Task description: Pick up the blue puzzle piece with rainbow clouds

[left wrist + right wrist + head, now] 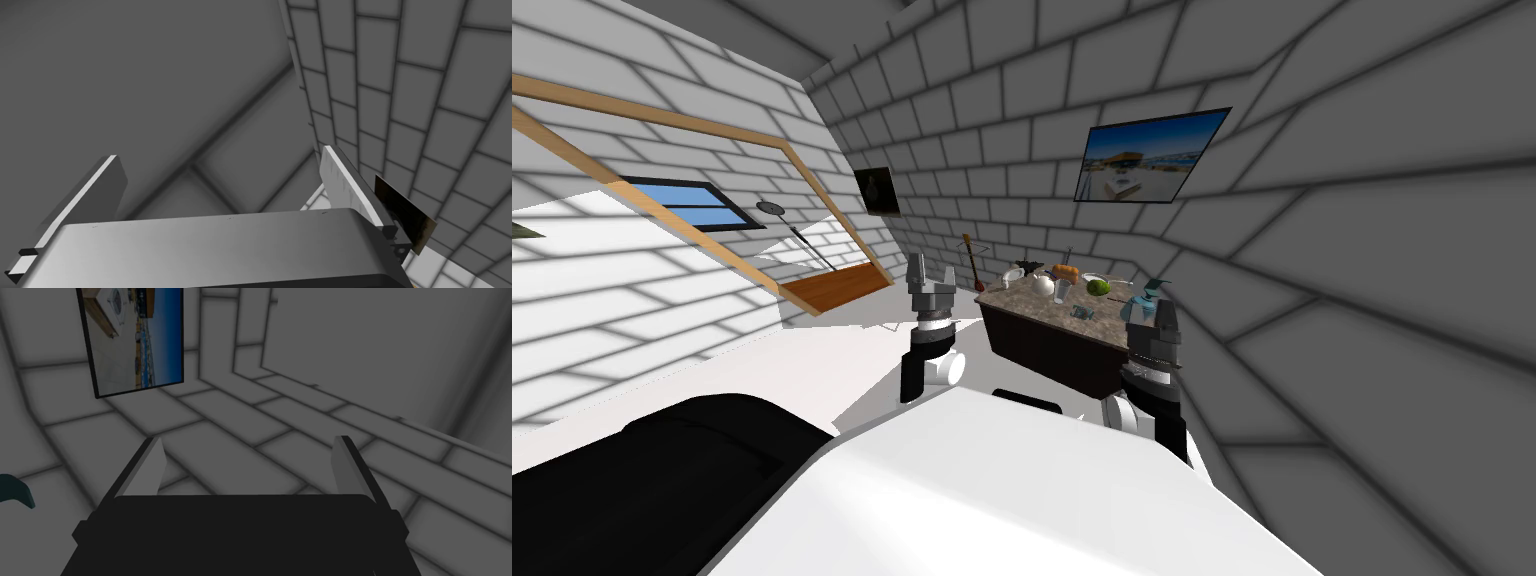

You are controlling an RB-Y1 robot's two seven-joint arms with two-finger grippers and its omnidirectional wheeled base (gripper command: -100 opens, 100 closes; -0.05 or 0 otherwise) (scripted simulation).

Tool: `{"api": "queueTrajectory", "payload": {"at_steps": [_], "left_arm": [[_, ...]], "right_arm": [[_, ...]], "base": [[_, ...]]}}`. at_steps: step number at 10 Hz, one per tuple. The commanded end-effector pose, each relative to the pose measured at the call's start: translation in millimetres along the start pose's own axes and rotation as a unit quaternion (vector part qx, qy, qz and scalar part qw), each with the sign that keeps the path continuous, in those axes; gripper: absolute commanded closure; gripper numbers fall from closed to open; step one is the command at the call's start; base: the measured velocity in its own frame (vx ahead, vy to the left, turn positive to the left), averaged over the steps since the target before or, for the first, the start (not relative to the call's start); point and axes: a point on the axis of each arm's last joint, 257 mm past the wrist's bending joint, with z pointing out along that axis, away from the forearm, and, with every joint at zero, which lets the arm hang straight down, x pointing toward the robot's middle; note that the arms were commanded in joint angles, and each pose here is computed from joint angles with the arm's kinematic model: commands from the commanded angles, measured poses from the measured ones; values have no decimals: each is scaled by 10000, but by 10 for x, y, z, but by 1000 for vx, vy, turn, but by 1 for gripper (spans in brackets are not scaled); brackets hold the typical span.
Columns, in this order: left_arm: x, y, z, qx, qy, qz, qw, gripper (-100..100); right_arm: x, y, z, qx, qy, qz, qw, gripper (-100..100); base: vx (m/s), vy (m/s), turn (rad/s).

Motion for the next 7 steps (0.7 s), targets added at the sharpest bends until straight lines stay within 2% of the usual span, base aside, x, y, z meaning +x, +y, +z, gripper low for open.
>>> {"api": "queueTrajectory", "payload": {"at_steps": [1, 5, 6, 7], "left_arm": [[0, 0, 0, 0, 0, 0, 10000, 0], [0, 0, 0, 0, 0, 0, 10000, 0], [0, 0, 0, 0, 0, 0, 10000, 0], [0, 0, 0, 0, 0, 0, 10000, 0]], "right_arm": [[61, -73, -39, 58, 224, -104, 9997, -100], [224, -347, -206, 280, 877, -441, 9948, -100], [234, -348, -211, 271, 948, -469, 9940, -100], [282, -474, -295, 376, 1177, -603, 9905, -100]], "base": [[-7, 3, 11], [-18, 5, 17], [-10, 6, 11], [-10, 8, 25]]}}
